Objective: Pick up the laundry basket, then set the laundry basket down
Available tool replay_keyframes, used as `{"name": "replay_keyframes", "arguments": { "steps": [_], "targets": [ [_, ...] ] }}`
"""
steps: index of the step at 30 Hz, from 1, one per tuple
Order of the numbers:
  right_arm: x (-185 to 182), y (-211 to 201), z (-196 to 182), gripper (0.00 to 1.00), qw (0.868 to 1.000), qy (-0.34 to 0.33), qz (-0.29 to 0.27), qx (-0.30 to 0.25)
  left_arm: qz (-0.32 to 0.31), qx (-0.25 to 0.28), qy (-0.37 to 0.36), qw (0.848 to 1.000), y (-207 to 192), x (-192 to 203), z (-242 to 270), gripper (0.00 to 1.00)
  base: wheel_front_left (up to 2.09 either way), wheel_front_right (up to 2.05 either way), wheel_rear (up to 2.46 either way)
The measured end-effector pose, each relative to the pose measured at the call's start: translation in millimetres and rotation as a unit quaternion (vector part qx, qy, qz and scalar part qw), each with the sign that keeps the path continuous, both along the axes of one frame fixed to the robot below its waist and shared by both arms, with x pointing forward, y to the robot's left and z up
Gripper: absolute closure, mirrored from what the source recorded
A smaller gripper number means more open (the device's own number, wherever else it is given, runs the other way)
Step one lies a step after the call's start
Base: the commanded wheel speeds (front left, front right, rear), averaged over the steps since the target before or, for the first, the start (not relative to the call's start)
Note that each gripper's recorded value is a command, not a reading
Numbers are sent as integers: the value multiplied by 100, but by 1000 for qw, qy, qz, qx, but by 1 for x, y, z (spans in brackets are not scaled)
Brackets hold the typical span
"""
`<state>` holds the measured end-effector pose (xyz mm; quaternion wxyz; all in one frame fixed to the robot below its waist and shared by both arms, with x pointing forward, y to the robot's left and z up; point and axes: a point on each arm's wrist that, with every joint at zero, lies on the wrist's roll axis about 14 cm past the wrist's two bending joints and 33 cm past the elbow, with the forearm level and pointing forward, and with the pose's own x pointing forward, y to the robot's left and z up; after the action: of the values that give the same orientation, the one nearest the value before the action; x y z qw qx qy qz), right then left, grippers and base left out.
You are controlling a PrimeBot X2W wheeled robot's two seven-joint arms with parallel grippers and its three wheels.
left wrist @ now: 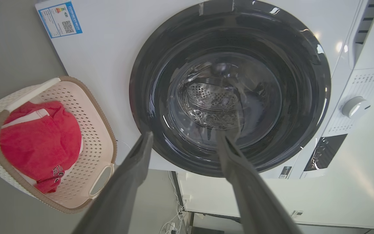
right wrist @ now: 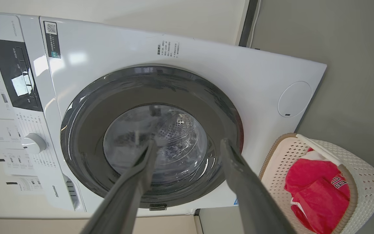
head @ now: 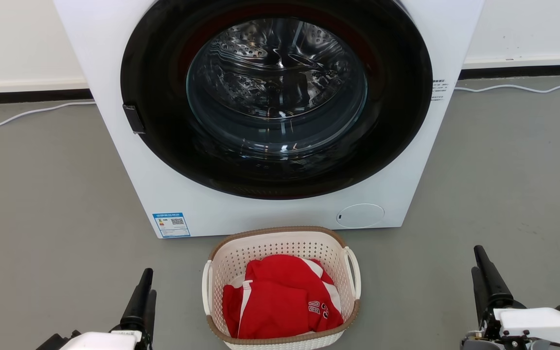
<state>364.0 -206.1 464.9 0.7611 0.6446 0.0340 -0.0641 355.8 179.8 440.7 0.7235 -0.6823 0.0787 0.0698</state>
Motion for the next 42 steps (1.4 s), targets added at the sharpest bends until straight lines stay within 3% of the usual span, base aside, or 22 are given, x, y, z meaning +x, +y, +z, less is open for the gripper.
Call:
{"name": "replay_keyframes", "arguments": {
  "steps": [21, 32, 42],
  "targets": [
    [2, -3, 10, 0, 985, -7, 13, -172, -16, 152, 12, 988, 7, -1, -6, 0, 0, 0, 0],
    [2, -5, 14, 0, 965, -9, 21, -261, -22, 228, 9, 973, 9, 0, -3, 0, 0, 0, 0],
    [3, -2, 17, 0, 941, -15, 36, -336, -34, 309, 7, 950, 11, 1, 1, 0, 0, 0, 0]
  ]
}}
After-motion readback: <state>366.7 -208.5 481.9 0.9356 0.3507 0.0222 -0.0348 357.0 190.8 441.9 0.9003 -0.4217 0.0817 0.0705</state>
